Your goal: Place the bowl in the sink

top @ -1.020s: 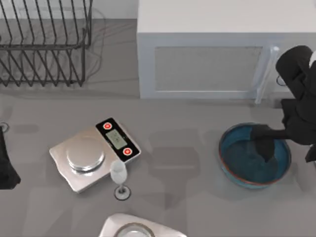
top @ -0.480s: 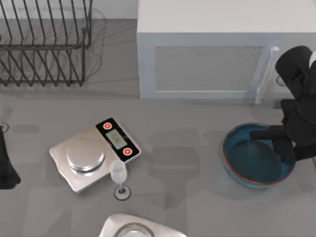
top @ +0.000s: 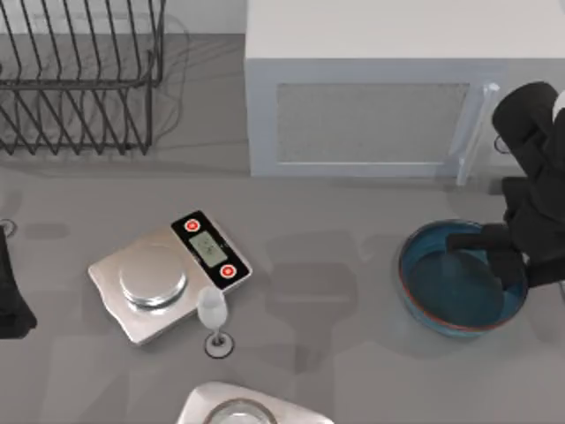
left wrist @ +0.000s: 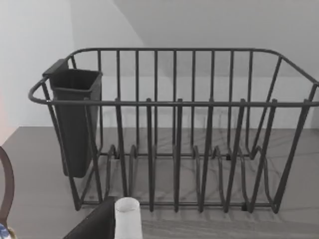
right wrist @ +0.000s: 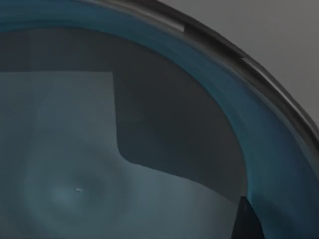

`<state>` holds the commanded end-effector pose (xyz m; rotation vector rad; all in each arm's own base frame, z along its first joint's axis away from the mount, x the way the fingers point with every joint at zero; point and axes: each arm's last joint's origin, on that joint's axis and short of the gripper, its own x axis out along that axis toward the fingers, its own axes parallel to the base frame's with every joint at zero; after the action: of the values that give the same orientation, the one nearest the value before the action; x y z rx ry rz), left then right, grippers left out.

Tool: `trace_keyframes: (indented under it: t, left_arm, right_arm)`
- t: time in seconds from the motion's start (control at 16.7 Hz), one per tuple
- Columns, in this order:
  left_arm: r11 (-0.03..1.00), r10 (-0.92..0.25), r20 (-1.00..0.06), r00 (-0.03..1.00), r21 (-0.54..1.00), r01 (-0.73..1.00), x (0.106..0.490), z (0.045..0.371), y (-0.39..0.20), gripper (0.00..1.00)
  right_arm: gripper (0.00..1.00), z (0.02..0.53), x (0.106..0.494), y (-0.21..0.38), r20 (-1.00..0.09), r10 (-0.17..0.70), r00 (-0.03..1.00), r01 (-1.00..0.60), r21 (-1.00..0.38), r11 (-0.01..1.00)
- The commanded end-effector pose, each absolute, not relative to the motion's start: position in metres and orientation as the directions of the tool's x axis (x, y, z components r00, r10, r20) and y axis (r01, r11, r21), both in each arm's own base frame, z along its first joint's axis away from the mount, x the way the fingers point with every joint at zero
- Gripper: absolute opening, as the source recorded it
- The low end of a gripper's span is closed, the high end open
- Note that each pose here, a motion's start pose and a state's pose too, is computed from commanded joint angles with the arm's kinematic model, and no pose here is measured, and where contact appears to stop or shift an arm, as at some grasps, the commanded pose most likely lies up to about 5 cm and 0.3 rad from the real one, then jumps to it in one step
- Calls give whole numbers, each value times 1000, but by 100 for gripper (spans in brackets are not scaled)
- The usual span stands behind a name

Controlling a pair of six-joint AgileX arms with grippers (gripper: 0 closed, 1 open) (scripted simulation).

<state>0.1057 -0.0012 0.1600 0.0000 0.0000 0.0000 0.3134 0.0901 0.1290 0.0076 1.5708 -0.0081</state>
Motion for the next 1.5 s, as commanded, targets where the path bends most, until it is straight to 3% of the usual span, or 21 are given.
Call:
trace_keyframes:
  t: [0.24,0.54,0.78,1.02,1.5]
  left_arm:
    - [1000,0,0,1000,0,0,106,160,-1,100]
    - [1000,0,0,1000,0,0,106,160,-1,100]
    - [1000,0,0,1000,0,0,106,160,-1,100]
    - [1000,0,0,1000,0,0,106,160,-1,100]
    - [1000,0,0,1000,0,0,106,160,-1,100]
  right_arm:
    - [0,137,312,103,-1000,12,-3,-23,12,1000]
    - [0,184,305,137,-999,15,-52,-106,21,994]
    - [0,236,313,113,-998,2,-62,-31,4,1000]
    - [0,279,314,91,-1000,1,0,10,1,1000]
    - [0,269,315,77,-1000,28,1,29,28,999]
